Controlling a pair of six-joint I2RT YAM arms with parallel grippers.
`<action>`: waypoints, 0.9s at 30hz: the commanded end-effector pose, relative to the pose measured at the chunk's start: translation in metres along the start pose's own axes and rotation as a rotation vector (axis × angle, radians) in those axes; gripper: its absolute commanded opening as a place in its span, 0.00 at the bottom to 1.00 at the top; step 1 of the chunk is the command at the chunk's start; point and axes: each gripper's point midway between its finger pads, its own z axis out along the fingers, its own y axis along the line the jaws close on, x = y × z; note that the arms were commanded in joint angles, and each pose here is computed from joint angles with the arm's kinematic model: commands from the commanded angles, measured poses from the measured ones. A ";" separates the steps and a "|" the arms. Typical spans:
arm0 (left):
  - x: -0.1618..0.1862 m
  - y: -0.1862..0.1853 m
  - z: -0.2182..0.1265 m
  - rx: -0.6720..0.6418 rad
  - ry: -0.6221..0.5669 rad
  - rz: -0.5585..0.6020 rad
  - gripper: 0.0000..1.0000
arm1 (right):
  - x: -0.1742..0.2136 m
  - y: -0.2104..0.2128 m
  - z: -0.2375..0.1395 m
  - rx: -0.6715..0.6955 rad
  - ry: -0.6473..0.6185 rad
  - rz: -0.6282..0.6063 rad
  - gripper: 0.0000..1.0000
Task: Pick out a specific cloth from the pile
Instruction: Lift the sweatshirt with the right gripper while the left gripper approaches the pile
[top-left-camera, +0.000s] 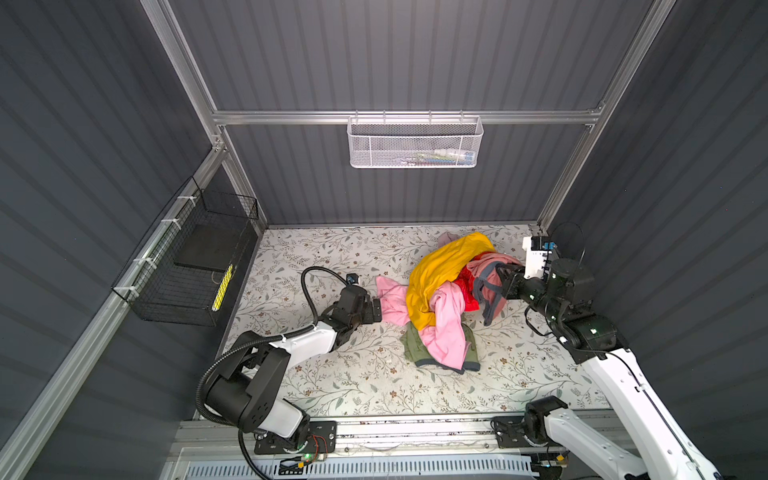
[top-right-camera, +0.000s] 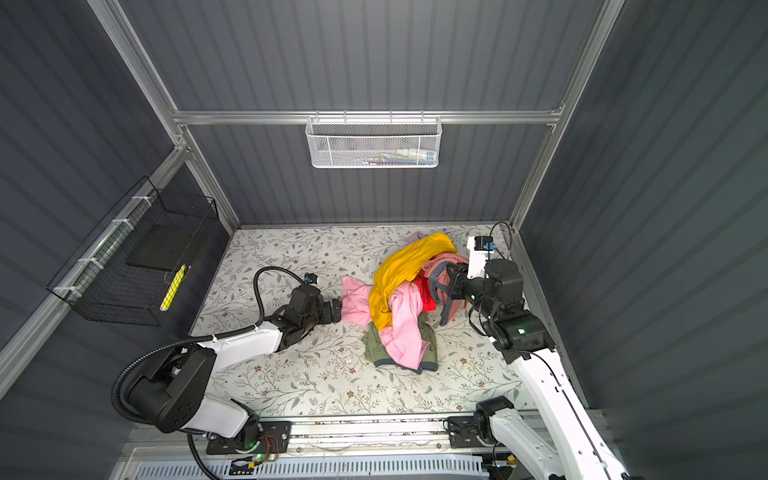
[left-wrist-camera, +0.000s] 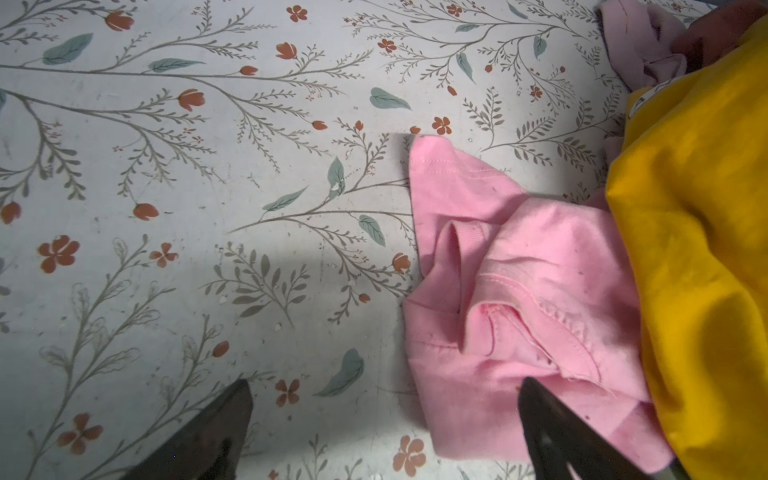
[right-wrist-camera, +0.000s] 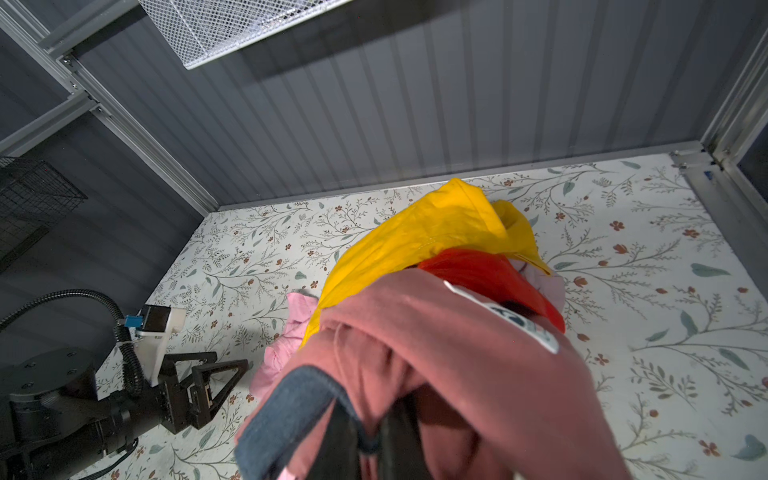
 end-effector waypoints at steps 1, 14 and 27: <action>-0.005 -0.010 0.003 0.022 0.002 0.028 1.00 | -0.052 0.017 -0.023 -0.031 -0.162 -0.037 0.00; 0.004 -0.038 0.012 0.071 0.037 0.080 1.00 | -0.063 0.019 -0.031 -0.011 -0.142 -0.030 0.00; 0.011 -0.062 0.025 0.095 0.084 0.122 1.00 | -0.091 0.024 -0.054 0.017 -0.175 -0.054 0.00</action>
